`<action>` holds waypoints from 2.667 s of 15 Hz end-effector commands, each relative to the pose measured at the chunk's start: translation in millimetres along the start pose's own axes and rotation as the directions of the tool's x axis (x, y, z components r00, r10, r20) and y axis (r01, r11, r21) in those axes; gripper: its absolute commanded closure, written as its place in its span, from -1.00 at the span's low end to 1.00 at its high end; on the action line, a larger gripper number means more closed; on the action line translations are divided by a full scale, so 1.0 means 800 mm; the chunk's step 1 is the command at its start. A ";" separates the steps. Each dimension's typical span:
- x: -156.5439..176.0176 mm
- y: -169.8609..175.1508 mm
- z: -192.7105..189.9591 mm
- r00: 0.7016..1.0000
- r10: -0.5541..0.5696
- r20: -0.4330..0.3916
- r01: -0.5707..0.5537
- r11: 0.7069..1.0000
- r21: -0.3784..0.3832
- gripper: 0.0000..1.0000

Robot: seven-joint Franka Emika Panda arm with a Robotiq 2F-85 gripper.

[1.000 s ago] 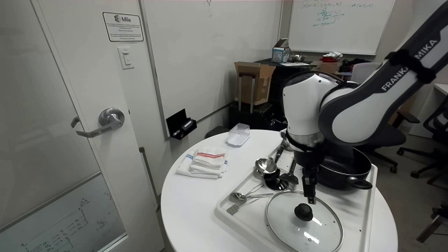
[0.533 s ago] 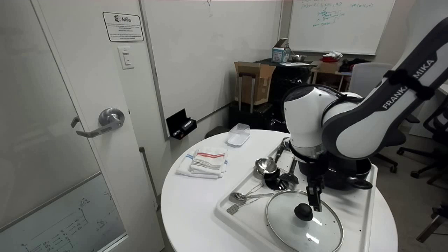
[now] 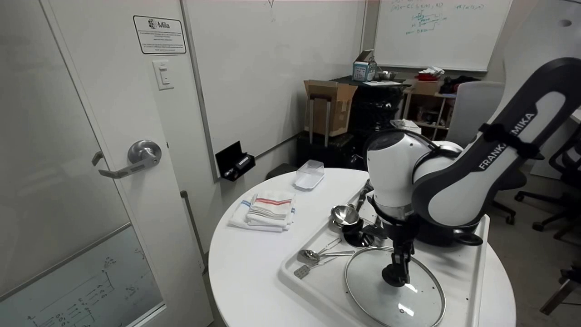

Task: Pick up the lid from the table and put it on the pot

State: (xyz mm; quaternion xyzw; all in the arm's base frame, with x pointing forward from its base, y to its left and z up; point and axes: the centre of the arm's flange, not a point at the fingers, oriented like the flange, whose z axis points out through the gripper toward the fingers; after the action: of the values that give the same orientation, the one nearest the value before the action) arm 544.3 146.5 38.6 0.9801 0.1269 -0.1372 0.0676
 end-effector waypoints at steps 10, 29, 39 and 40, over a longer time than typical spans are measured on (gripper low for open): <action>0.035 0.003 0.042 0.997 0.020 -0.075 -0.022 1.000 -0.019 -0.54; 0.000 -0.055 -0.008 0.978 -0.068 -0.199 0.063 0.998 -0.031 0.48; -0.049 -0.052 -0.051 0.968 -0.045 -0.248 0.040 0.999 -0.023 0.48; -0.052 -0.047 -0.056 0.969 -0.031 -0.246 0.026 0.999 -0.022 0.48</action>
State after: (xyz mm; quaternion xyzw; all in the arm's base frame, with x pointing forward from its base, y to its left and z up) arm 520.3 192.9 57.0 0.9842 0.1666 -0.0297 0.0514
